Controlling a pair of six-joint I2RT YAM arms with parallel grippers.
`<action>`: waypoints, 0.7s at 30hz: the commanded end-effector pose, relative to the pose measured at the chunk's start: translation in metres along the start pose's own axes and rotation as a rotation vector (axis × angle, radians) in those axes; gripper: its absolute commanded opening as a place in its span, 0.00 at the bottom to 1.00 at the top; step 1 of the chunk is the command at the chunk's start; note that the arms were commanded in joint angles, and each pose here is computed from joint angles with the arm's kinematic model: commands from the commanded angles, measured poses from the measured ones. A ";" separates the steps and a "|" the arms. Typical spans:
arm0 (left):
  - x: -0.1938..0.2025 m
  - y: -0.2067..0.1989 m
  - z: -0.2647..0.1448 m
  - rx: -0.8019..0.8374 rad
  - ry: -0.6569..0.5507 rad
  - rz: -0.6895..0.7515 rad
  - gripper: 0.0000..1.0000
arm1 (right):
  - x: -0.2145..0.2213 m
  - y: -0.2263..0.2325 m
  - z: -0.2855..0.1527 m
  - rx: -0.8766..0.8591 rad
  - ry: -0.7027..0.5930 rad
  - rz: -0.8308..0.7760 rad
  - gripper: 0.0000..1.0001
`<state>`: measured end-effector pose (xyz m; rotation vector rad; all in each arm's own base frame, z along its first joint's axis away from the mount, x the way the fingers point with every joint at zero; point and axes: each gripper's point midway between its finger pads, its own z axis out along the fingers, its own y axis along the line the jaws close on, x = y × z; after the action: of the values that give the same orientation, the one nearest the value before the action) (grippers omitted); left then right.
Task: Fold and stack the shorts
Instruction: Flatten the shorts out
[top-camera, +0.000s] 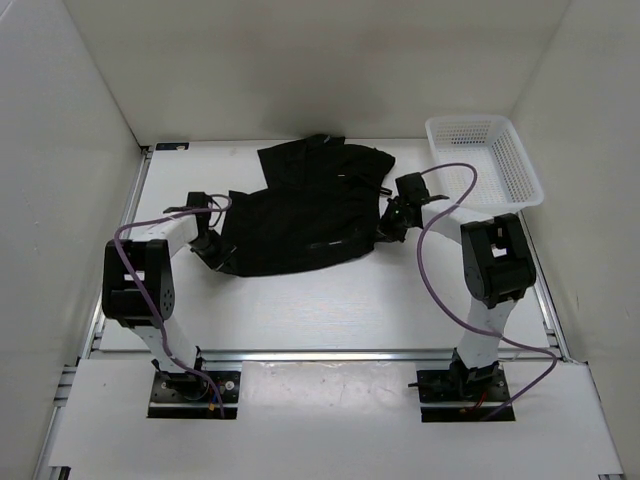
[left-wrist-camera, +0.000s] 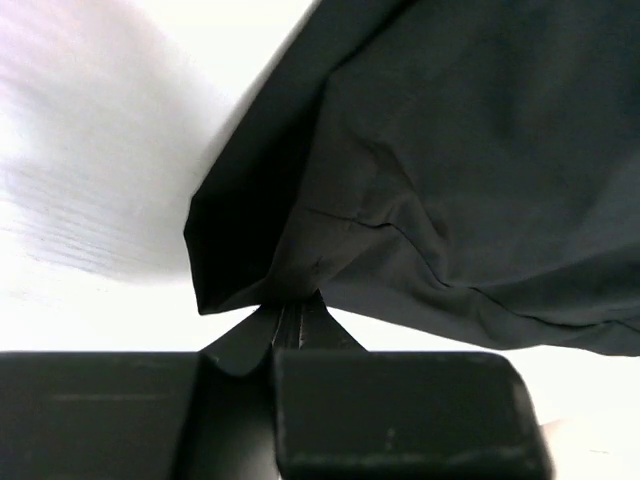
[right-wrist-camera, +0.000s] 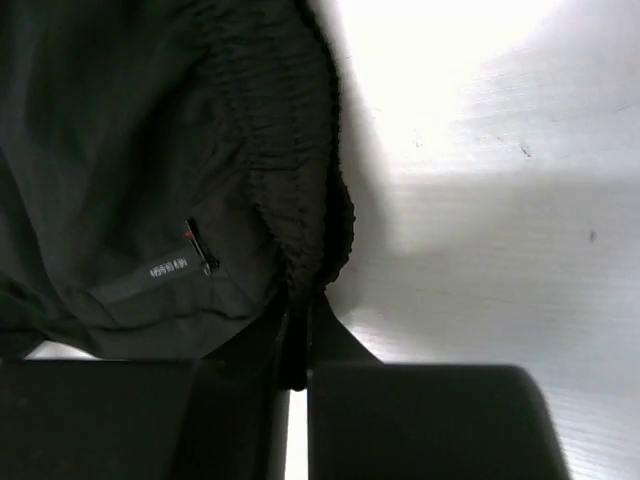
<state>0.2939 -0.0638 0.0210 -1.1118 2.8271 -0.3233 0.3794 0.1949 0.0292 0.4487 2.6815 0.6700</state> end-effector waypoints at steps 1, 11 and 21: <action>-0.027 -0.025 -0.022 0.089 -0.079 0.039 0.10 | -0.030 0.028 -0.017 -0.023 -0.052 -0.049 0.00; -0.130 -0.132 -0.263 0.392 -0.496 0.138 0.10 | -0.187 0.172 -0.237 -0.304 -0.518 -0.282 0.00; -0.049 -0.087 -0.221 0.400 -0.418 0.187 0.10 | -0.036 0.043 -0.204 -0.141 -0.353 -0.206 0.00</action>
<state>0.3815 -0.0498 0.3241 -0.6803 2.1566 -0.5948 0.3822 0.1594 0.3252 0.1226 2.0628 0.7619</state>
